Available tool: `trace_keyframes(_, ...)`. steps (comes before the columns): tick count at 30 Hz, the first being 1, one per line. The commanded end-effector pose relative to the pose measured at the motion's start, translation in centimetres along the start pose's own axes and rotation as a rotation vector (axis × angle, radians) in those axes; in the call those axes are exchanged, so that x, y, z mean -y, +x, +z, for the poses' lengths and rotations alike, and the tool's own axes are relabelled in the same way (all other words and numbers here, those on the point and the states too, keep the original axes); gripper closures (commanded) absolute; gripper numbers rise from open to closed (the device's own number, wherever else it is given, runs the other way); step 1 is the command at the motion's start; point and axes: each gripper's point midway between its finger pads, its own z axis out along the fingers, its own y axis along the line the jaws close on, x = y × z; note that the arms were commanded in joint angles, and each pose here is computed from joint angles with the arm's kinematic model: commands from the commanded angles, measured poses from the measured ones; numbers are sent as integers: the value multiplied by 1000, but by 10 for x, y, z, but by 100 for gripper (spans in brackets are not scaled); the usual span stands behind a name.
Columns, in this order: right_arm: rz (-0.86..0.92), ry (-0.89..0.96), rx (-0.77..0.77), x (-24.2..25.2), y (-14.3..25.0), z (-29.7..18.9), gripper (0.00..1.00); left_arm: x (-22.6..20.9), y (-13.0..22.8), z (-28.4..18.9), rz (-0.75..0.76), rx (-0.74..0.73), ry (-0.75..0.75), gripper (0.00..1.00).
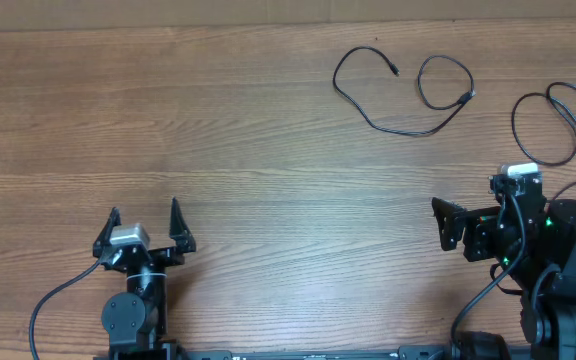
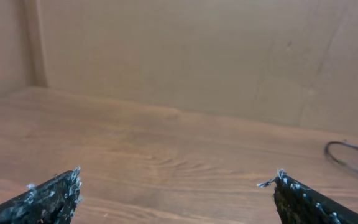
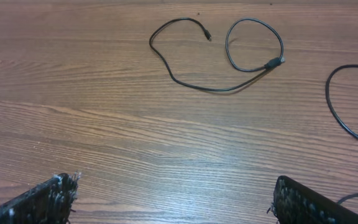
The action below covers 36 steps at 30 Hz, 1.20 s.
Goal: Untangle cables
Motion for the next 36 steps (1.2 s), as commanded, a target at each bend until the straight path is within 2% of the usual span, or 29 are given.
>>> trace_keyframes(1,-1,2,5,0,-1,0,0,-8,7,-2,44,-22,-43,0)
trace_keyframes(4,-1,2,5,0,-1,0,0,-8,22,-3,75,-83,-41,0)
trace_keyframes(9,-1,2,5,0,-1,0,0,7,25,-3,212,-93,56,0)
trace_keyframes(36,-1,2,5,0,-1,0,0,6,25,-3,209,-93,52,0)
